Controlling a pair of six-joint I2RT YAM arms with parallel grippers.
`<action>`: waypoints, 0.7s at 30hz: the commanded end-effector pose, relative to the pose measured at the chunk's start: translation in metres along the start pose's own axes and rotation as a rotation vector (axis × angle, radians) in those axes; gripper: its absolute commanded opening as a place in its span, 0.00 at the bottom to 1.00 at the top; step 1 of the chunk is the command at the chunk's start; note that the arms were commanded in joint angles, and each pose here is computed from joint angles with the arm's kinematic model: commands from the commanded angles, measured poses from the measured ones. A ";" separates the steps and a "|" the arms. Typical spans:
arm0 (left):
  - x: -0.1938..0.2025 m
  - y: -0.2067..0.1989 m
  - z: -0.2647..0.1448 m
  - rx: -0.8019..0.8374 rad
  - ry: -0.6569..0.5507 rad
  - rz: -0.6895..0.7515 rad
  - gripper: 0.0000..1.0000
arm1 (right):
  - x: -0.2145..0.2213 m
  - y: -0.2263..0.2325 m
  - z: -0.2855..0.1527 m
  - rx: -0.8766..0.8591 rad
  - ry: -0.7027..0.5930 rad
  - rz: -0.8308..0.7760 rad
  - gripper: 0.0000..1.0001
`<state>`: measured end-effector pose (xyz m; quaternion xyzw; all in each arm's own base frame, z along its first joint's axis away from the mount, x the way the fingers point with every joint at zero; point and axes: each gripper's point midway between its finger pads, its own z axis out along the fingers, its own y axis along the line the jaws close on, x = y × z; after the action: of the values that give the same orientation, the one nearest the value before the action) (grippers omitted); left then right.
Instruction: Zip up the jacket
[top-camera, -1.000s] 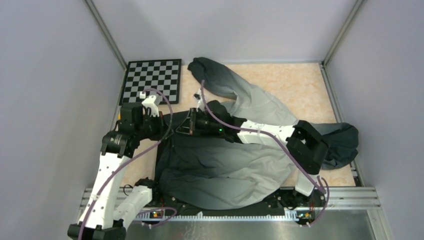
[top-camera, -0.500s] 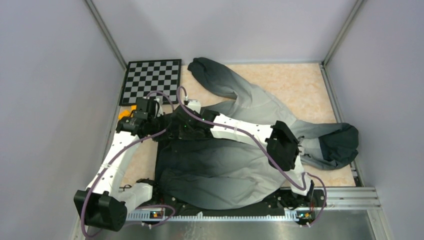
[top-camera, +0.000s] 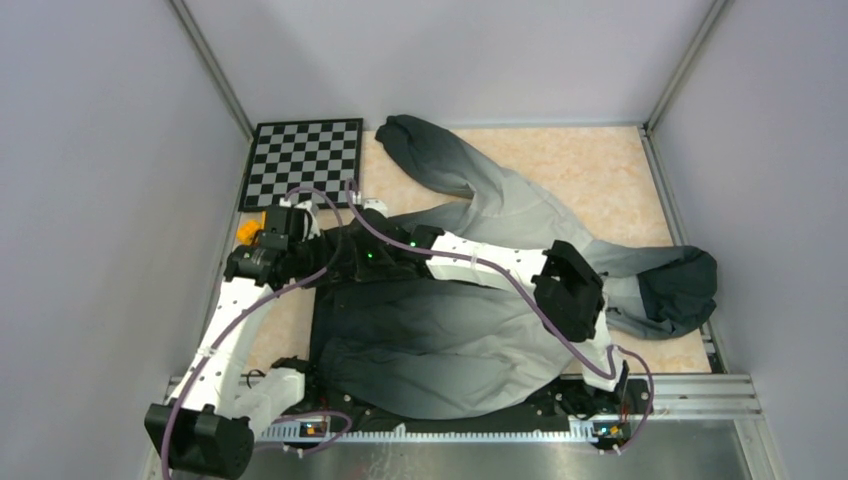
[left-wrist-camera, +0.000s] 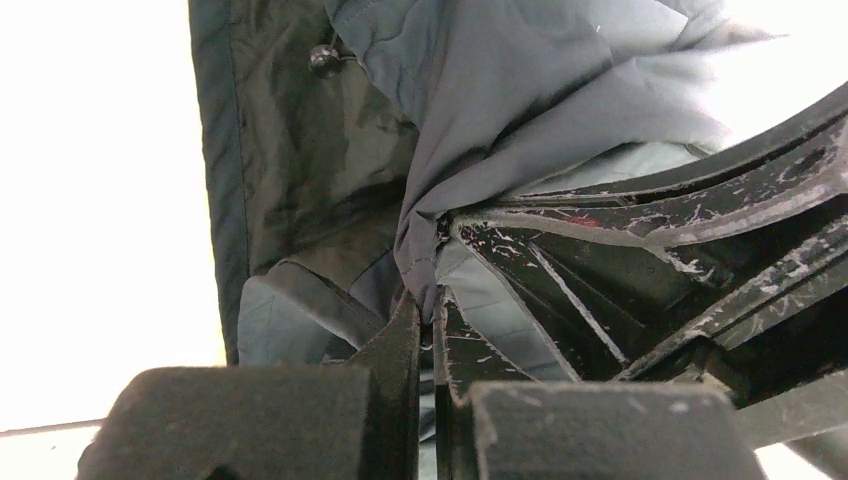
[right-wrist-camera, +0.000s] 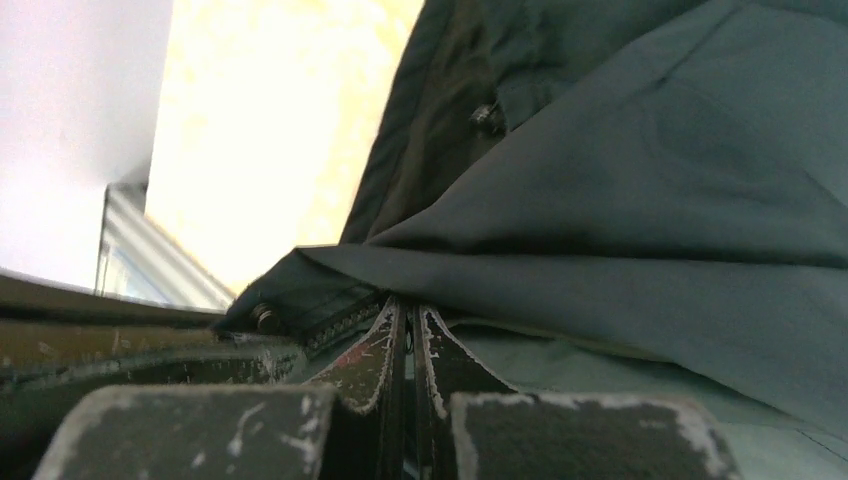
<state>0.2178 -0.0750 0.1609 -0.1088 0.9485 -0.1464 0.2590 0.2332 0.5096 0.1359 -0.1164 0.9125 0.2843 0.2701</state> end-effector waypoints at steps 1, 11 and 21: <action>-0.011 -0.012 -0.014 0.080 -0.075 0.062 0.00 | -0.007 0.012 -0.020 -0.216 0.003 -0.110 0.00; -0.006 -0.015 -0.019 0.108 -0.078 0.085 0.00 | -0.013 0.035 -0.052 -0.517 0.053 0.015 0.00; -0.015 -0.023 -0.032 0.153 -0.168 0.086 0.00 | -0.024 0.093 -0.098 -0.878 0.050 0.079 0.00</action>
<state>0.2061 -0.0824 0.1802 -0.0673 0.9355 -0.1813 0.2958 0.2020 0.5117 0.1738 -0.1591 0.8148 0.5322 0.1663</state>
